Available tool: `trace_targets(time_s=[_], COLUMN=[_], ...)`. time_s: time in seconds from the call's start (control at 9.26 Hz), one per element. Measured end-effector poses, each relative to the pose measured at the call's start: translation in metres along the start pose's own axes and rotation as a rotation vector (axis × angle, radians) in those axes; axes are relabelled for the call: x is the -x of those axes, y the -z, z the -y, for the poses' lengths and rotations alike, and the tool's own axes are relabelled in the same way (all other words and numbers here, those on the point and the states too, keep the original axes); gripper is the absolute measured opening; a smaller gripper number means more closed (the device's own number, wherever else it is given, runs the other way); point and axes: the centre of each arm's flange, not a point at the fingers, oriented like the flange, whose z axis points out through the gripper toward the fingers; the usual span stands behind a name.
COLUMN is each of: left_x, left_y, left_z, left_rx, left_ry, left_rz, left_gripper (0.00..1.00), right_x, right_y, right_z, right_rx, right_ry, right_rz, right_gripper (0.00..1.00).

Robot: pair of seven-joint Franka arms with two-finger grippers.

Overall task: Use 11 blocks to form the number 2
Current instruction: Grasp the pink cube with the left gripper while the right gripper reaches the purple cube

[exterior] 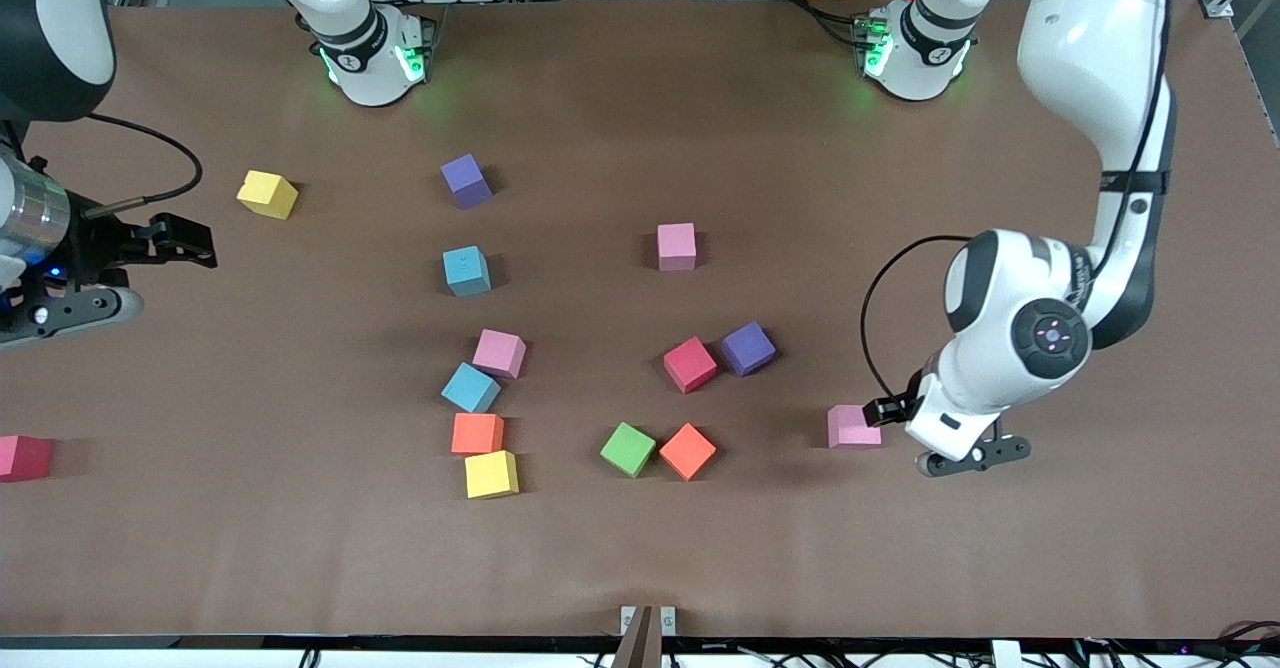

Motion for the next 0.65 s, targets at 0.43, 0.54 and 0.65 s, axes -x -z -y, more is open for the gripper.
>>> trace_targets(time_s=[0.43,0.54,0.65], left_x=[0.006,0.006,0.004], left_y=[-0.07,-0.078,-0.078], left_z=[-0.04,-0.045,-0.045], left_rx=[-0.009,-0.011,-0.01], left_ry=[-0.068,-0.07,-0.068], left_rz=[-0.023,-0.024,-0.028], left_gripper=[0.81,0.81,0.81], right_x=[-0.002,0.0,0.002], right_y=[-0.01,-0.013,-0.019], right_z=[0.027,0.032,0.037], right_rx=[-0.025,-0.028,-0.033], right_ry=[0.044,0.053,0.059], right_rz=[0.048,0.072,0.094], right_gripper=[1.0,1.0,1.0])
